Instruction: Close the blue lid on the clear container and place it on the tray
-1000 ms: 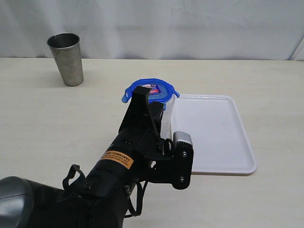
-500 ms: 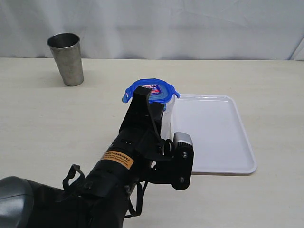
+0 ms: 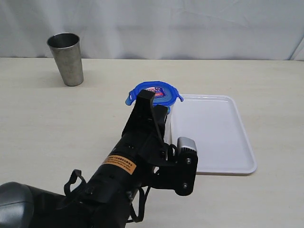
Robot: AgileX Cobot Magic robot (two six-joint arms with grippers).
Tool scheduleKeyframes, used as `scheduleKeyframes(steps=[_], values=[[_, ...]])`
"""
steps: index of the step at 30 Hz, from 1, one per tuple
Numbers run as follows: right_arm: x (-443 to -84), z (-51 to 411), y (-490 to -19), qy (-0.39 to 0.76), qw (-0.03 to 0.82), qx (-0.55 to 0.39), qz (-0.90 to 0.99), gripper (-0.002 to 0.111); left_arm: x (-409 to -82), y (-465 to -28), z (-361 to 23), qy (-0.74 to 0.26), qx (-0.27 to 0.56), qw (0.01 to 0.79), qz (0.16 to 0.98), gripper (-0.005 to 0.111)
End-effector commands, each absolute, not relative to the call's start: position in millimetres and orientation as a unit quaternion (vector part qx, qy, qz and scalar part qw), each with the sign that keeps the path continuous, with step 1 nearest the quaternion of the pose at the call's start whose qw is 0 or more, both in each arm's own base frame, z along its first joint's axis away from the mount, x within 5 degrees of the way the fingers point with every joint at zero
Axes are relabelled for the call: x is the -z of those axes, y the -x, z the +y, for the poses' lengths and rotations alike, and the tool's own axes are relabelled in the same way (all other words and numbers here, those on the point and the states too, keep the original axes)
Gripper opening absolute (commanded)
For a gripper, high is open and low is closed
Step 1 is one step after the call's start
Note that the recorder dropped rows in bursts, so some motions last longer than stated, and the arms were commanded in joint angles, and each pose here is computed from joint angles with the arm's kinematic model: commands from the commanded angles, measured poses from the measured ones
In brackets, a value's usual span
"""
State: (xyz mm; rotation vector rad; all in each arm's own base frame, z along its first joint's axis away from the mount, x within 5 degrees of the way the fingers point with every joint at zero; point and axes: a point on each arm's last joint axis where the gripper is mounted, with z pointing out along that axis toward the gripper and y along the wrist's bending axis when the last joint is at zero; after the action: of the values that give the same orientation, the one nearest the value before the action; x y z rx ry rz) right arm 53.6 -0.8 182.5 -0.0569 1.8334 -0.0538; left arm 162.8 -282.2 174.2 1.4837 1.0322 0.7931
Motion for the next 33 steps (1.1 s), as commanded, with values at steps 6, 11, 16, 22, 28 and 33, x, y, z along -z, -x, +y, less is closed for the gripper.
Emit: scheduleKeyframes(steps=[6, 11, 16, 22, 28, 33], values=[[-182.3, -0.9, -53.5, 0.022, 0.611, 0.024, 0.791, 0.004, -173.8, -162.7, -278.9, -0.618, -0.338, 0.545, 0.455, 0.000], [-182.3, -0.9, -53.5, 0.022, 0.611, 0.024, 0.791, 0.004, -173.8, -162.6, -279.2, -0.620, -0.337, 0.545, 0.453, 0.000], [-182.3, -0.9, -53.5, 0.022, 0.611, 0.024, 0.791, 0.004, -174.2, -162.2, -280.2, -0.622, -0.336, 0.548, 0.447, 0.000], [-182.3, -0.9, -53.5, 0.022, 0.611, 0.024, 0.791, 0.004, -173.5, -162.5, -279.3, -0.620, -0.336, 0.545, 0.453, 0.000], [-182.3, -0.9, -53.5, 0.022, 0.611, 0.024, 0.791, 0.004, -173.2, -162.5, -279.0, -0.620, -0.335, 0.544, 0.457, 0.000], [-182.3, -0.9, -53.5, 0.022, 0.611, 0.024, 0.791, 0.004, -171.8, -162.2, -279.2, -0.622, -0.329, 0.540, 0.461, 0.000]])
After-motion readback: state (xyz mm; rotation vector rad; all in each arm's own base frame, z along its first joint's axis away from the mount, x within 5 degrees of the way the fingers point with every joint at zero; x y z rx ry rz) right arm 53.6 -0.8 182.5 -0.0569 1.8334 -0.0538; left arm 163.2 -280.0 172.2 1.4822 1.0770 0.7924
